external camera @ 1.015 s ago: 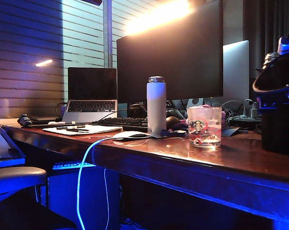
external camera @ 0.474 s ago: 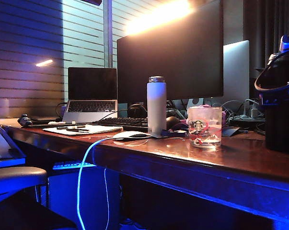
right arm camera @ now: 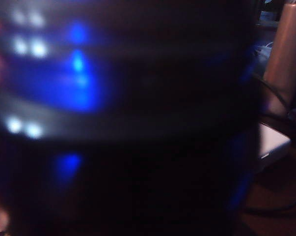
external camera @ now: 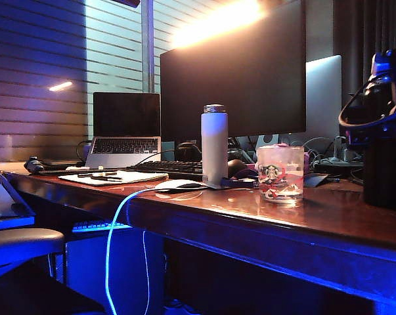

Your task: Pick up the black thermos, pour a little water from inside into the glass cup, then place the black thermos back on the table.

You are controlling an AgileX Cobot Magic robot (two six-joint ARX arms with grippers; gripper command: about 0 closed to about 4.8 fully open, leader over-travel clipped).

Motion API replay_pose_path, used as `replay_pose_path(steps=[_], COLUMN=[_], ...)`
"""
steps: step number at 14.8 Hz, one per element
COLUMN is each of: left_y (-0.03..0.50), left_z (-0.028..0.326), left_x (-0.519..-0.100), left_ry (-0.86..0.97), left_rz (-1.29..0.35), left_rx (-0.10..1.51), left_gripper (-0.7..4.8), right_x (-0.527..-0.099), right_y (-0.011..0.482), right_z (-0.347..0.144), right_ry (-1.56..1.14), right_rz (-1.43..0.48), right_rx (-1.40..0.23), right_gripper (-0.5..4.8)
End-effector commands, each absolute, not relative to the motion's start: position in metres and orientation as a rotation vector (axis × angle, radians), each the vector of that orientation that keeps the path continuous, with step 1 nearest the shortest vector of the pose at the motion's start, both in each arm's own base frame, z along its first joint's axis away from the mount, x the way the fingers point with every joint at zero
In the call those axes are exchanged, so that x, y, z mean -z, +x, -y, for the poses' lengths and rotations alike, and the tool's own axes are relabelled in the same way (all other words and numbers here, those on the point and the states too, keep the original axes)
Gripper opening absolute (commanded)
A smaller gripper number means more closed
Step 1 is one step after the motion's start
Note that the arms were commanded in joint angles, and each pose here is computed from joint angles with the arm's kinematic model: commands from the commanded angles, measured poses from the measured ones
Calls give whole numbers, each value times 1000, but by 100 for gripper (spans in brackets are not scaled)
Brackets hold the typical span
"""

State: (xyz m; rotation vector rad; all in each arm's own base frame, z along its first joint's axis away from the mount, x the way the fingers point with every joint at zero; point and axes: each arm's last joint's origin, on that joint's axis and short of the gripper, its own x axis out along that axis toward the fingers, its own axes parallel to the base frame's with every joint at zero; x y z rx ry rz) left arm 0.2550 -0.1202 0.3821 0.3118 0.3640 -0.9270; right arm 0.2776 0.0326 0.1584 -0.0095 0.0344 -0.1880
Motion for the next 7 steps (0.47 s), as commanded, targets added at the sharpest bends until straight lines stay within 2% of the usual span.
replay_pose_path(steps=[1,7], left_y=[254,254], left_z=[120,120], left_x=[-385,-385], left_ry=[307,307], left_rz=[-349,-349], left_rx=[928,928], left_gripper=[-4,-4], right_x=[-157,-161], right_y=[285,293], right_z=[-31,-24], right_ry=[-11,-8], right_rz=[-26,-20], right_rx=[198,222], right_gripper=[479,479])
